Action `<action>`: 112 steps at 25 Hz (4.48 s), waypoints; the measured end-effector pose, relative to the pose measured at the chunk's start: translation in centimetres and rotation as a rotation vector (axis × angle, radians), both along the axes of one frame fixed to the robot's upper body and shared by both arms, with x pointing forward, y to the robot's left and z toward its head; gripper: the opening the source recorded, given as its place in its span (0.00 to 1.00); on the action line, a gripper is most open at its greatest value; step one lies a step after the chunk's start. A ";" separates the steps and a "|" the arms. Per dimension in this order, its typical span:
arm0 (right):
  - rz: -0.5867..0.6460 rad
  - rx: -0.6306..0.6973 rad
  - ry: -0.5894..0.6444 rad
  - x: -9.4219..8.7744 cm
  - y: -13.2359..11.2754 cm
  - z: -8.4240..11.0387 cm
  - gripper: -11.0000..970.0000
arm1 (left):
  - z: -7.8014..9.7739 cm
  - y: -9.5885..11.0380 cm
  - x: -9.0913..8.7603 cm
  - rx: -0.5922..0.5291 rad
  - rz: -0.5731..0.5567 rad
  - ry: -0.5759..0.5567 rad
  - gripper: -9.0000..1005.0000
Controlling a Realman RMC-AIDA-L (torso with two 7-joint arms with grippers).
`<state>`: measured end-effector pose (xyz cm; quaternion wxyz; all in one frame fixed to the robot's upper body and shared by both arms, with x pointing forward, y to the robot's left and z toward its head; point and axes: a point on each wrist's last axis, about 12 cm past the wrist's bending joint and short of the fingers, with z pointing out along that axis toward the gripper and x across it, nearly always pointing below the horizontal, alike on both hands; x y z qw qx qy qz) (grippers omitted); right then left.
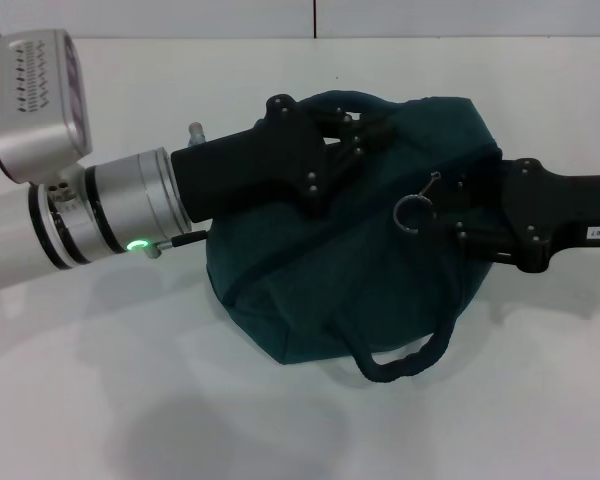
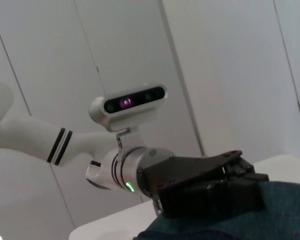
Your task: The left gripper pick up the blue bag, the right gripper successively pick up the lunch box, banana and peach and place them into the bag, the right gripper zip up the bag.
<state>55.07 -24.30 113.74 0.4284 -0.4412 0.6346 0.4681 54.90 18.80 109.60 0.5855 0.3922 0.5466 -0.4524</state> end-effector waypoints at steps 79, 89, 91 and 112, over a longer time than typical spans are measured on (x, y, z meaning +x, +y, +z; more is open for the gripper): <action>-0.354 0.217 -0.308 -2.5 -5.0 -2.2 0.03 | -0.6 1.6 -2.7 -0.280 0.137 0.107 0.15; -0.335 0.238 -0.301 -2.6 -4.7 -2.2 0.03 | 4.0 2.5 -1.6 -0.283 -0.263 0.566 0.53; -0.334 0.239 -0.301 -2.6 -4.6 -2.2 0.03 | 3.5 1.5 -2.2 -0.268 -0.263 0.543 0.59; -0.336 0.234 -0.307 -2.0 -4.3 -2.0 0.03 | -0.6 -3.9 -3.3 0.012 0.029 0.233 0.74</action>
